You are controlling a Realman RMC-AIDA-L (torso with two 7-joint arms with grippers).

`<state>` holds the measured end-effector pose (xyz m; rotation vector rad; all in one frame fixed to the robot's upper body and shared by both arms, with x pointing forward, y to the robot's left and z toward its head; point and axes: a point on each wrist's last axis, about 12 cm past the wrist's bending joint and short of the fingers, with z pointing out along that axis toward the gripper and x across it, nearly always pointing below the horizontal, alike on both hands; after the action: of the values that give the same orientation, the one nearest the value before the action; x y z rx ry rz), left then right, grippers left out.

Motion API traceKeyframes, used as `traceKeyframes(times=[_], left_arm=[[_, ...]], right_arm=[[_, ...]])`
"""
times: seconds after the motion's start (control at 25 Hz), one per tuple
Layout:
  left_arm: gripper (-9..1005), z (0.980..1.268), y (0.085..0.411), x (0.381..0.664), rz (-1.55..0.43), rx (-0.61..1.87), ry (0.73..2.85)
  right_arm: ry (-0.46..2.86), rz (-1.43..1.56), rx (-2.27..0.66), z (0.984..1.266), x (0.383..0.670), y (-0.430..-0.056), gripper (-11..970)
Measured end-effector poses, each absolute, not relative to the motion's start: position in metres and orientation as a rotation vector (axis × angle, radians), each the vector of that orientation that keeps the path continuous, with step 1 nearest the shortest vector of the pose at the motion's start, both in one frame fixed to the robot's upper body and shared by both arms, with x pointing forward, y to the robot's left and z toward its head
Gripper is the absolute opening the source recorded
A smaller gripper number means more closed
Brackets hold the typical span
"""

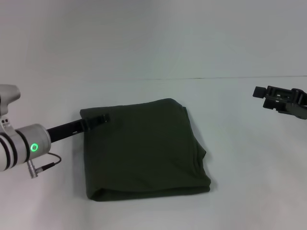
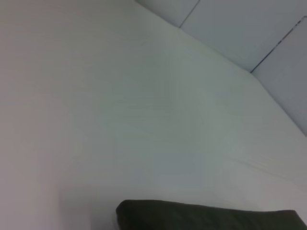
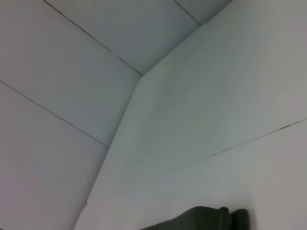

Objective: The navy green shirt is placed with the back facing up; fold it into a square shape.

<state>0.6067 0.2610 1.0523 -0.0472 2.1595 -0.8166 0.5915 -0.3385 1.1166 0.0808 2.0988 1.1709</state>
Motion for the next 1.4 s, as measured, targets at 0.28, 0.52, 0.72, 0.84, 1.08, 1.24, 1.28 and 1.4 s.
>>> traceKeyframes(times=[0.28, 0.52, 0.72, 0.84, 1.08, 1.24, 1.28, 1.4], left_arm=[[891, 1.058, 0.252, 0.613, -0.825, -0.014, 2.149], [891, 1.065, 0.246, 0.620, -0.829, 0.013, 2.135], [891, 1.067, 0.242, 0.623, -0.825, 0.030, 2.133], [891, 1.068, 0.242, 0.623, -0.823, 0.034, 2.129], [890, 1.075, 0.261, 0.624, -0.705, 0.117, 2.089], [890, 1.091, 0.297, 0.615, -0.635, 0.077, 2.003], [890, 1.096, 0.303, 0.612, -0.640, 0.071, 1.977], [890, 1.115, 0.310, 0.589, -0.782, 0.125, 1.849]], right_arm=[[2.097, 1.169, 0.081, 1.117, 0.592, -0.339, 820], [2.096, 1.165, 0.078, 1.117, 0.592, -0.339, 820], [2.095, 1.164, 0.077, 1.117, 0.592, -0.339, 820], [2.095, 1.164, 0.079, 1.116, 0.591, -0.339, 820], [2.089, 1.149, 0.079, 1.117, 0.592, -0.340, 820], [2.064, 1.139, 0.068, 1.119, 0.593, -0.342, 820], [2.046, 1.139, 0.053, 1.121, 0.592, -0.343, 820], [1.956, 1.166, -0.078, 1.126, 0.587, -0.336, 820]])
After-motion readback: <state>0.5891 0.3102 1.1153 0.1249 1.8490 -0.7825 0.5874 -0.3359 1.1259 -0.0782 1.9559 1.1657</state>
